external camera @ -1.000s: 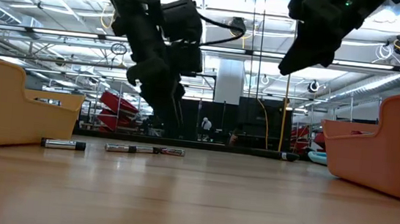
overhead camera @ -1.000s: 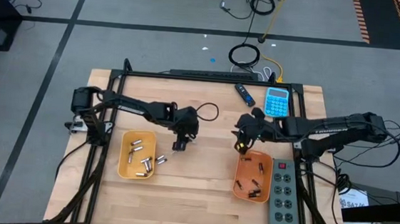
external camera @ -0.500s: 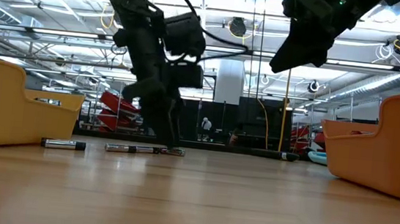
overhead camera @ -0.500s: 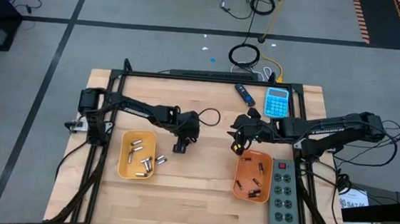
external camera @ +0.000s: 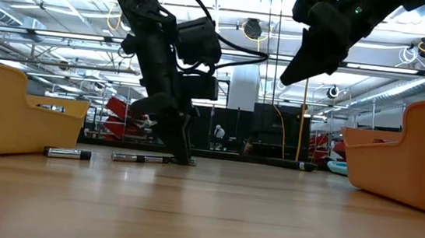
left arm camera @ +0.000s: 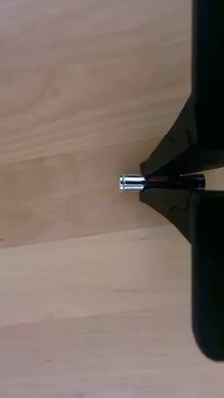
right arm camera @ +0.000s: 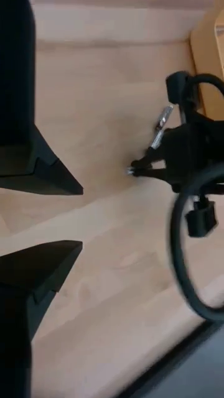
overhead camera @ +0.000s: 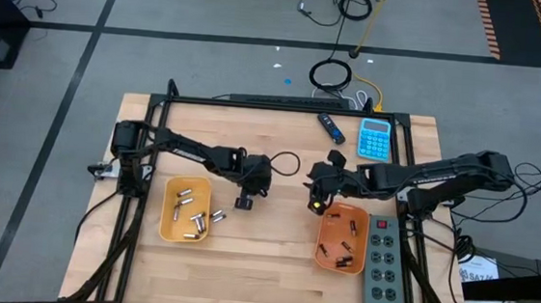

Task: Sort batteries
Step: Put the silver battery into the yellow bin

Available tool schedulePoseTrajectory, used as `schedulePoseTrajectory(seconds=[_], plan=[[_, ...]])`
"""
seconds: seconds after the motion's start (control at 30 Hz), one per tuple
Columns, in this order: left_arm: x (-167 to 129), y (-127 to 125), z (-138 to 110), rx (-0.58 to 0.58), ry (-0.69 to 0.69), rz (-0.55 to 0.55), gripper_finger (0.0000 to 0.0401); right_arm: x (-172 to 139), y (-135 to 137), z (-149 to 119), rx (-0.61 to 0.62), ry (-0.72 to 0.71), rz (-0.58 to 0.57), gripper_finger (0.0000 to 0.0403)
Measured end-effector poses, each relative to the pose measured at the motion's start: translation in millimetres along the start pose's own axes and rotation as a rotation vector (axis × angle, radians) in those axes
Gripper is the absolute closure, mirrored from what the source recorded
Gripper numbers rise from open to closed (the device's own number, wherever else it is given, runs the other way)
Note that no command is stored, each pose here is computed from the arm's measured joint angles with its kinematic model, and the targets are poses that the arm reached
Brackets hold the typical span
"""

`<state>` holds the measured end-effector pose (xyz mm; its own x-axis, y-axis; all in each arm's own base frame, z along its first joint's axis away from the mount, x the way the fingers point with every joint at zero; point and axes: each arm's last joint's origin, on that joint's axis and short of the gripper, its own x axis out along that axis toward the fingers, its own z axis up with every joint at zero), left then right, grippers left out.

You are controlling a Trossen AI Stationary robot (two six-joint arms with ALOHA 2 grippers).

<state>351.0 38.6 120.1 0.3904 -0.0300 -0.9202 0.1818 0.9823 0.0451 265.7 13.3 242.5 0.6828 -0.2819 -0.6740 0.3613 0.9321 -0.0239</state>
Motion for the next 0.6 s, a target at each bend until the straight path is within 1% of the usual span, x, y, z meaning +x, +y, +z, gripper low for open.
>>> schedulePoseTrajectory(seconds=[0.17,0.2,0.3,0.33,0.37,0.5,0.57,0.6], plan=[[-19.0,-6.6,3.5,-0.024,-0.022,0.015,0.0376,-0.8,-1.9,3.0,-0.094,-0.035,-0.042,0.0284],[-26.8,-7.8,2.3,-0.037,-0.018,0.016,0.0376,-1.7,-2.5,3.4,-0.111,-0.039,-0.049,0.0284],[-59.6,-8.0,9.4,-0.078,-0.103,0.042,0.0376,-5.0,-6.5,5.7,-0.139,-0.051,-0.055,0.0284],[-71.0,-8.8,8.5,-0.099,-0.109,0.044,0.0376,-5.6,-8.0,6.3,-0.142,-0.054,-0.059,0.0284],[-82.4,-10.3,6.6,-0.119,-0.111,0.032,0.0376,-6.3,-9.1,6.5,-0.144,-0.054,-0.06,0.0284],[-126.3,-24.2,-10.8,-0.226,-0.054,-0.09,0.0376,-4.6,-11.6,-0.3,-0.161,-0.038,-0.061,0.0284],[-139.7,-32.4,-23.4,-0.278,0.017,-0.131,0.0376,-1.1,-12.1,-7.5,-0.173,-0.023,-0.06,0.0284],[-141.3,-36.2,-31.8,-0.304,0.068,-0.143,0.0376,0.8,-12.3,-10.6,-0.177,-0.022,-0.06,0.0284]])
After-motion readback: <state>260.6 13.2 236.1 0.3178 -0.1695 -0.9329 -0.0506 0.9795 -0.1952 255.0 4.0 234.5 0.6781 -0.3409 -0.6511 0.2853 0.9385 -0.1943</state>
